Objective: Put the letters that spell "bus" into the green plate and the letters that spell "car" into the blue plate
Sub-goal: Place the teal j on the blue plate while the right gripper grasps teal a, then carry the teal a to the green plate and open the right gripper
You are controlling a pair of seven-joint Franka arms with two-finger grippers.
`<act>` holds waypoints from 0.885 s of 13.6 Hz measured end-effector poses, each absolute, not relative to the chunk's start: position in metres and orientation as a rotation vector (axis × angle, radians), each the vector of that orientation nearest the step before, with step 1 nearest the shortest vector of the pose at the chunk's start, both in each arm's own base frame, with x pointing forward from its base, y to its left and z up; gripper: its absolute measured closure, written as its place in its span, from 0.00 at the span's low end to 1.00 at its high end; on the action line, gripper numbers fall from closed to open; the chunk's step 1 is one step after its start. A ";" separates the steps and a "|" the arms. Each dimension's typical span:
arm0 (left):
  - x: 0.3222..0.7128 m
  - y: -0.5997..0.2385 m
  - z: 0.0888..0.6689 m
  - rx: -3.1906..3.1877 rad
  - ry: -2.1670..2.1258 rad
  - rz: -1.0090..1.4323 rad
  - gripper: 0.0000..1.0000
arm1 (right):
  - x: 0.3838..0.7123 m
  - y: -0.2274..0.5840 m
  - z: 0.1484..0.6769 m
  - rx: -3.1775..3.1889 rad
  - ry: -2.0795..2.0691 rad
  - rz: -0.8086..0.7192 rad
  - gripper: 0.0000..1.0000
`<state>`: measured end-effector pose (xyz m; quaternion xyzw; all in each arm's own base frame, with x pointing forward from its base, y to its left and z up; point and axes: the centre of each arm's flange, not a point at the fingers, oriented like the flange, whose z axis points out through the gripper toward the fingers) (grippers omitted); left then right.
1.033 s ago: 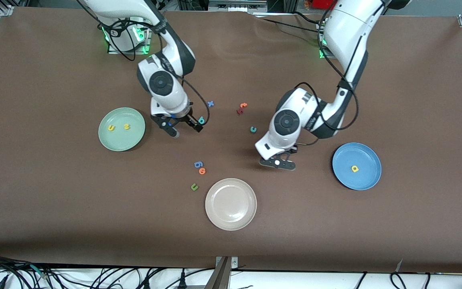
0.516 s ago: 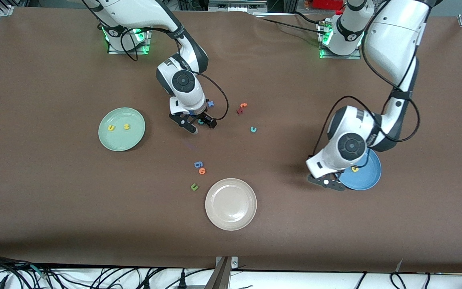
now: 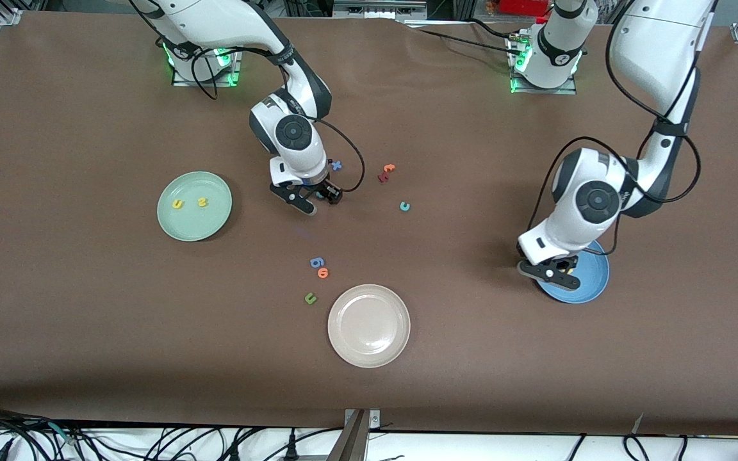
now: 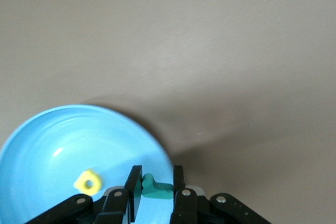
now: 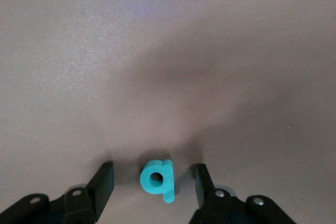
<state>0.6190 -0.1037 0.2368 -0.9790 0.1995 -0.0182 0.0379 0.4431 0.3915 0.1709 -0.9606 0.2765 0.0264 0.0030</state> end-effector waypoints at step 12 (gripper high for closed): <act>0.614 -0.062 0.227 -3.025 0.716 -0.038 0.13 | 0.454 0.383 0.181 -3.057 0.857 0.105 0.73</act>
